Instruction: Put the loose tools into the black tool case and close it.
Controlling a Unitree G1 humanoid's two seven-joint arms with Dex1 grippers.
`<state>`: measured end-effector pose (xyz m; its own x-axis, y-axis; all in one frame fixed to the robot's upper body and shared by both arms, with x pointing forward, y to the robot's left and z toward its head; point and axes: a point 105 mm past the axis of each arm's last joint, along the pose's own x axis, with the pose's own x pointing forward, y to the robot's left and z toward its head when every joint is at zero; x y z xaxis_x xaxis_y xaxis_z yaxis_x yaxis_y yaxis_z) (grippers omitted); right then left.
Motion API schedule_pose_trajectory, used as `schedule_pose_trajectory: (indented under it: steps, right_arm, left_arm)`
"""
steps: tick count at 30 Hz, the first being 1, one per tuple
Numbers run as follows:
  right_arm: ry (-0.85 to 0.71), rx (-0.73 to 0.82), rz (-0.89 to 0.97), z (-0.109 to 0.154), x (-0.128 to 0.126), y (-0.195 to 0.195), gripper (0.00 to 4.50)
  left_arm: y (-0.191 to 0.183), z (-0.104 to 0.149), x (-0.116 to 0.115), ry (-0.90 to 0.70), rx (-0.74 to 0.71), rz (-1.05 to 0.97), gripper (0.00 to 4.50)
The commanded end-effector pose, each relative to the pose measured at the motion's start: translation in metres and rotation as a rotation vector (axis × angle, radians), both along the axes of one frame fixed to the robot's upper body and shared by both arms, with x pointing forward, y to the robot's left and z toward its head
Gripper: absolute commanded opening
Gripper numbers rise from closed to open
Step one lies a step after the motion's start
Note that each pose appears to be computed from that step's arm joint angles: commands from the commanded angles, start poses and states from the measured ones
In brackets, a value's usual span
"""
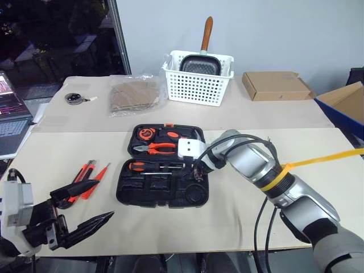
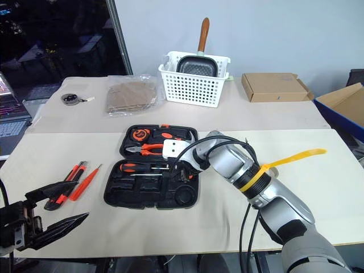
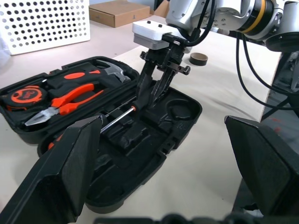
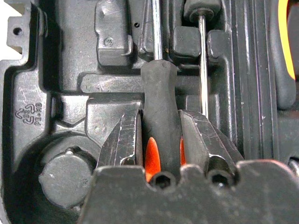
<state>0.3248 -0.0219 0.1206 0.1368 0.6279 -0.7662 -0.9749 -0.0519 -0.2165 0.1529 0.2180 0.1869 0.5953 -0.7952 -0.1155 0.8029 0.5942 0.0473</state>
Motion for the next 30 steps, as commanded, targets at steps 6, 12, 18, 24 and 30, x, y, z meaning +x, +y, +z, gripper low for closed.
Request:
schedule_pose_trajectory:
  steps: [6, 12, 18, 24, 30]
  right_arm:
    - [0.034, 0.077, -0.058, 0.018, -0.001, -0.001, 2.82]
    - [0.035, 0.241, -0.038, 0.055, -0.015, -0.001, 2.82]
    - [0.022, 0.536, -0.117, 0.062, -0.017, -0.006, 1.12]
    - [-0.113, 0.611, -0.253, 0.025, -0.009, -0.006, 0.04]
    - [-0.19, 0.593, -0.257, -0.004, -0.008, 0.001, 0.04]
  left_arm:
    - [0.0, 0.002, -0.001, -0.013, 0.013, -0.005, 4.5]
    - [-0.002, 0.001, 0.001, -0.018, 0.011, -0.008, 4.5]
    - [-0.007, 0.001, 0.004, -0.03, -0.007, -0.018, 4.5]
    - [-0.009, 0.001, 0.004, -0.023, -0.004, -0.028, 4.5]
    - [-0.01, 0.002, 0.004, -0.016, 0.015, -0.033, 4.5]
